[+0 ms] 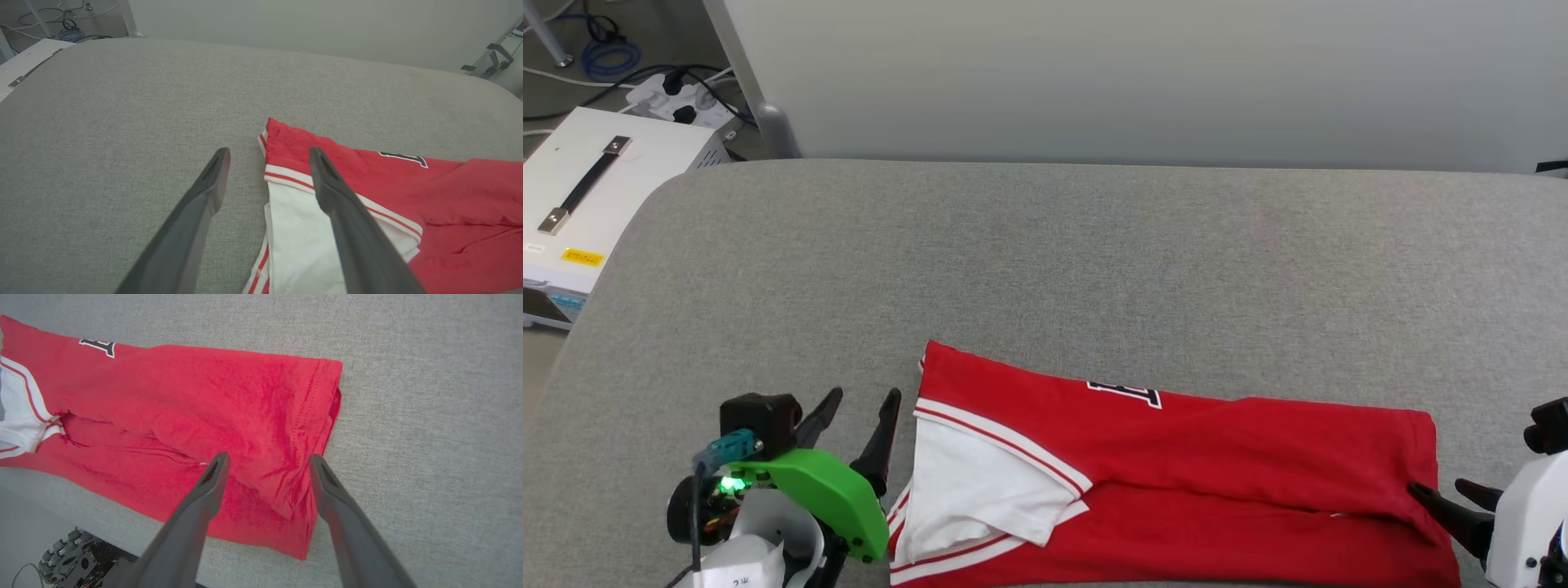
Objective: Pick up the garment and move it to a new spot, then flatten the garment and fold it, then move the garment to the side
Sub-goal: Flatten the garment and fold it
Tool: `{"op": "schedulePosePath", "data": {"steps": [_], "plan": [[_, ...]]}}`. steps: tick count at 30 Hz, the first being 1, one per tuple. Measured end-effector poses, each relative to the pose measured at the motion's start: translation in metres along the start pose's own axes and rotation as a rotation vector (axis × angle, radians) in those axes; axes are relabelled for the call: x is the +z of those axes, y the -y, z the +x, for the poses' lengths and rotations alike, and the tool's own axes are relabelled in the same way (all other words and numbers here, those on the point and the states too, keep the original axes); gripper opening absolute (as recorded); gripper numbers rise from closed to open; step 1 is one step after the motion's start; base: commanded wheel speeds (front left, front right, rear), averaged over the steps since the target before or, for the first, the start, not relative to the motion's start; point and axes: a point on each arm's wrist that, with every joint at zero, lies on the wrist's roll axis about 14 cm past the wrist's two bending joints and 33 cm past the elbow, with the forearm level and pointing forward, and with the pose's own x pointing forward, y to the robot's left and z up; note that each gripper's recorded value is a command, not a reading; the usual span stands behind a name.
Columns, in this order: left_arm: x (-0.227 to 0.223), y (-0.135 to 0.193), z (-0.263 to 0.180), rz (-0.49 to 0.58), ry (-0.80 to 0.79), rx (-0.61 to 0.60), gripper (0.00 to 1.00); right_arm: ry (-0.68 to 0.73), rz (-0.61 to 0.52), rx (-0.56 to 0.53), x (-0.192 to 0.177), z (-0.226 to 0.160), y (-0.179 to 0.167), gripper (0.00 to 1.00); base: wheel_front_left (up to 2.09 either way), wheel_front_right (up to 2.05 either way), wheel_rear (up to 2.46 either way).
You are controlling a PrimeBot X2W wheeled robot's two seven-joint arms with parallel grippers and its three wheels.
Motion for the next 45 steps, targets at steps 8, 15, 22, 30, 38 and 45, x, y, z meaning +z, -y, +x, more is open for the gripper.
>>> {"op": "schedulePosePath", "data": {"steps": [8,15,22,30,38,45], "plan": [[0.051,-0.005,-0.002,0.089,0.291,0.019,1.0,-0.012,0.165,-0.074,-0.002,0.0,0.017,1.0,0.0,0.0,0.0],[0.073,-0.013,0.0,0.198,0.388,0.049,1.0,-0.066,0.327,-0.122,-0.019,0.015,0.027,1.0,0.0,0.0,0.0],[0.055,-0.027,-0.003,0.196,0.357,0.086,1.0,-0.122,0.394,-0.152,-0.023,0.031,0.036,1.0,0.0,0.0,0.0],[0.05,-0.038,-0.005,0.191,0.352,0.111,1.0,-0.219,0.421,-0.127,-0.039,0.046,0.028,1.0,0.0,0.0,0.0],[0.045,-0.04,-0.005,0.185,0.345,0.11,1.0,-0.23,0.43,-0.048,-0.041,0.056,0.001,1.0,0.0,0.0,0.0],[0.043,-0.037,-0.003,0.183,0.344,0.096,1.0,-0.231,0.415,-0.055,-0.044,0.054,0.002,0.0,0.0,0.0,0.0]]}}
